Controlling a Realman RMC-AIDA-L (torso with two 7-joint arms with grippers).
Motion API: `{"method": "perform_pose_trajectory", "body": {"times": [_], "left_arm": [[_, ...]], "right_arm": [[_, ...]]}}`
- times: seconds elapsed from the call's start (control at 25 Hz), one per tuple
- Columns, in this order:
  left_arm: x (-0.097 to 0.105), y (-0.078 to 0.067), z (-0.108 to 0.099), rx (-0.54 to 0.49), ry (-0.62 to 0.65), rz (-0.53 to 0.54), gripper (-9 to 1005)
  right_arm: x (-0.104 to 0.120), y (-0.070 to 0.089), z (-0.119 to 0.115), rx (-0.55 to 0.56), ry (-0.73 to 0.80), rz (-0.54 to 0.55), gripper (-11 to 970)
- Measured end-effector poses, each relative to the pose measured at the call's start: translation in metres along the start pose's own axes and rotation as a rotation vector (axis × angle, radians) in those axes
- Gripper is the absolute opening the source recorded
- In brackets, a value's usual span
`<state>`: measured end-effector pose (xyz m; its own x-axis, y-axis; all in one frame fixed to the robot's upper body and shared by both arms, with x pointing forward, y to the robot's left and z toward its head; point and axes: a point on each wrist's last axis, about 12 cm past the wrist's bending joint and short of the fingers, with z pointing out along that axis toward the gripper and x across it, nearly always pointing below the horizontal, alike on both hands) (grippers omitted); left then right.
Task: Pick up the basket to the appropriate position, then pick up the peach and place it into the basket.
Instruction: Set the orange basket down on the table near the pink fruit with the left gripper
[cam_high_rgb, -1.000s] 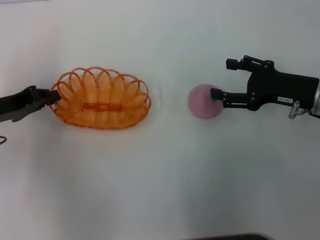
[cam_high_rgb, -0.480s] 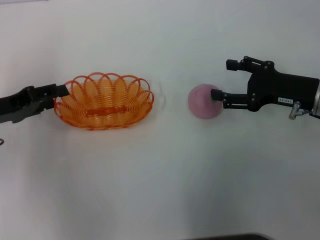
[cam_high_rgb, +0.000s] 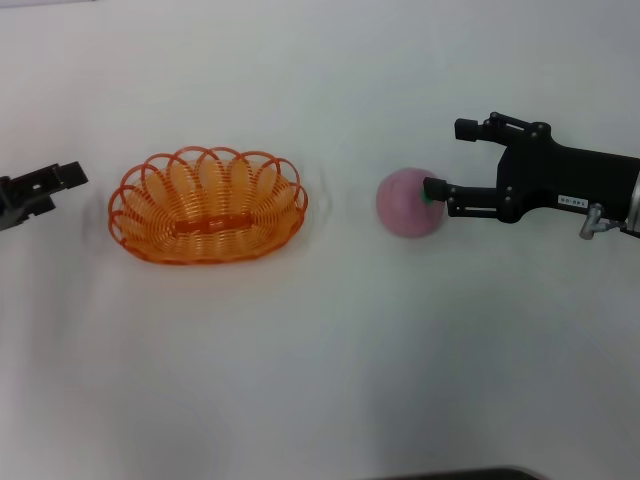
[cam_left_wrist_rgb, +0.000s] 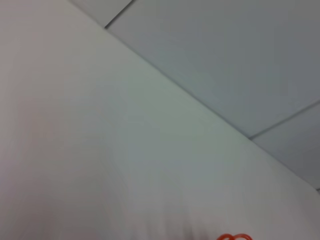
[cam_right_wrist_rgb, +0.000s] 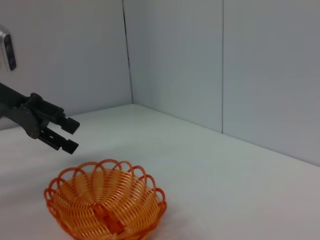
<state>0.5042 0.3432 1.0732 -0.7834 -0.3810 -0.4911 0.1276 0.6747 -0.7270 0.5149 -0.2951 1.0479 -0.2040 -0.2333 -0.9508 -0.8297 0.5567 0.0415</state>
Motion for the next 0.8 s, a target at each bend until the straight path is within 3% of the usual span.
{"method": "perform_pose_trajectory", "body": {"times": [0.12,0.2,0.24,0.28,0.44,0.8], "left_arm": [[0.002,-0.001,-0.007,0.036,-0.011,0.076,779],[0.003,-0.004,-0.01,0.073,-0.015,0.16,806],[0.008,-0.005,-0.013,0.104,-0.017,0.264,820],[0.008,-0.005,-0.013,0.104,-0.017,0.264,833],[0.02,-0.007,-0.014,0.164,0.011,0.459,888],[0.046,-0.015,-0.023,0.325,0.028,0.786,878]], "right_arm": [[0.0,0.0,0.0,0.0,-0.001,0.0,932],[-0.001,0.0,0.001,-0.002,-0.002,0.0,932],[-0.001,-0.001,0.001,-0.002,-0.002,0.001,932],[-0.001,-0.001,0.001,-0.002,-0.003,0.002,932],[-0.002,-0.001,0.001,-0.001,-0.003,0.001,932],[-0.002,-0.002,0.0,-0.004,-0.001,-0.003,933]]}}
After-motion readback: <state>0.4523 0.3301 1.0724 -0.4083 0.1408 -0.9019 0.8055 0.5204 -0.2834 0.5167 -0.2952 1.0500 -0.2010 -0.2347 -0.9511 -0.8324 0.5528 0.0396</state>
